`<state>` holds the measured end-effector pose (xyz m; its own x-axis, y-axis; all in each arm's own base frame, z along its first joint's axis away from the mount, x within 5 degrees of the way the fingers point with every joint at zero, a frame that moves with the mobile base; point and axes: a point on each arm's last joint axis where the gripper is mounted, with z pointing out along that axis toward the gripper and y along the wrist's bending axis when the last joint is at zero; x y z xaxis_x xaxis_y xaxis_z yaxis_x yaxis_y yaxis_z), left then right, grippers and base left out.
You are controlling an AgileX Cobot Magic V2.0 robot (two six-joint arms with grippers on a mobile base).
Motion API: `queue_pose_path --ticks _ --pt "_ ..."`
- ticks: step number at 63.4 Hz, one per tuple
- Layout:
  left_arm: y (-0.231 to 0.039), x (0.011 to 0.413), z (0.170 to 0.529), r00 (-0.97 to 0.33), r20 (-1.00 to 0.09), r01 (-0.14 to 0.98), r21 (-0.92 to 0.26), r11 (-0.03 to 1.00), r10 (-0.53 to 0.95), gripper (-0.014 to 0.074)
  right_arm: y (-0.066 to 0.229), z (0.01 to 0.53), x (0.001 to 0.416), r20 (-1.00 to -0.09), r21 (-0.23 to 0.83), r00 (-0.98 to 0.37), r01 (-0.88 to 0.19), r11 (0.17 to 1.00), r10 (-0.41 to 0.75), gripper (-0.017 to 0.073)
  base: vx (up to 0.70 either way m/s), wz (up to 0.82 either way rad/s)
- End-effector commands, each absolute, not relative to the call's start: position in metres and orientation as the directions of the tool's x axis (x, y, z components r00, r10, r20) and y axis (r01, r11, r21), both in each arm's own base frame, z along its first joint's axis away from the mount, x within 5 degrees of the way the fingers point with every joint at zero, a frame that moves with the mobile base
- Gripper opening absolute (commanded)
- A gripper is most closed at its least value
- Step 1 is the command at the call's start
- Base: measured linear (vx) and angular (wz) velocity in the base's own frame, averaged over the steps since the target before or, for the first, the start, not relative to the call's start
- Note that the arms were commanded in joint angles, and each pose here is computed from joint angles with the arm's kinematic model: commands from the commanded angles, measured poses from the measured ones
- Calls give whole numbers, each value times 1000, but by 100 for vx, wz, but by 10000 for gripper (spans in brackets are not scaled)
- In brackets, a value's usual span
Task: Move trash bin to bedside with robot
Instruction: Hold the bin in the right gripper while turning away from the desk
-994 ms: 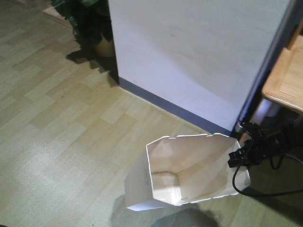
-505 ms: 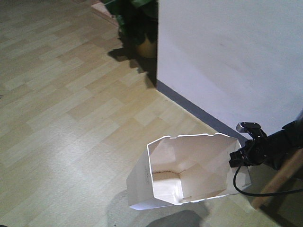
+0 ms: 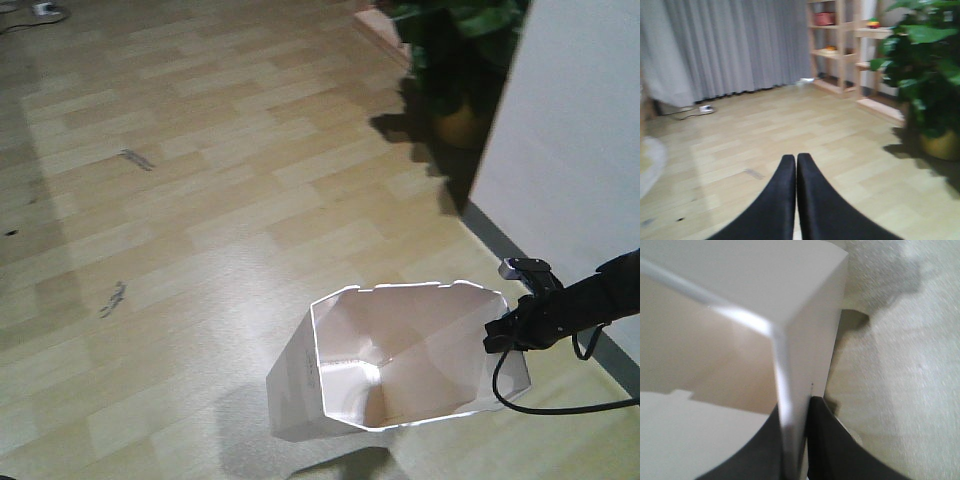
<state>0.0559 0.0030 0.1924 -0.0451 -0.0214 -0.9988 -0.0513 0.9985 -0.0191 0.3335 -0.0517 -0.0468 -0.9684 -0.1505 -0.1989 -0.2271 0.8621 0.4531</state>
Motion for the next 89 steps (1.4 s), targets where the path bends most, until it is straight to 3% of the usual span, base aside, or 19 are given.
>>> queue_pose_path --ticks 1,46,89 --pt "3 54 208 57 -998 -46 -25 999 -22 -6 -40 -9 345 -270 603 -957 -256 755 -108 -5 16 64" --pt "3 54 208 57 -998 -46 -25 999 -22 -6 -40 -9 345 -270 603 -957 -256 755 -108 -5 13 50" --pt "3 54 208 57 -998 -46 -25 999 -22 -6 -40 -9 345 -270 603 -957 -257 755 -109 -5 18 8"
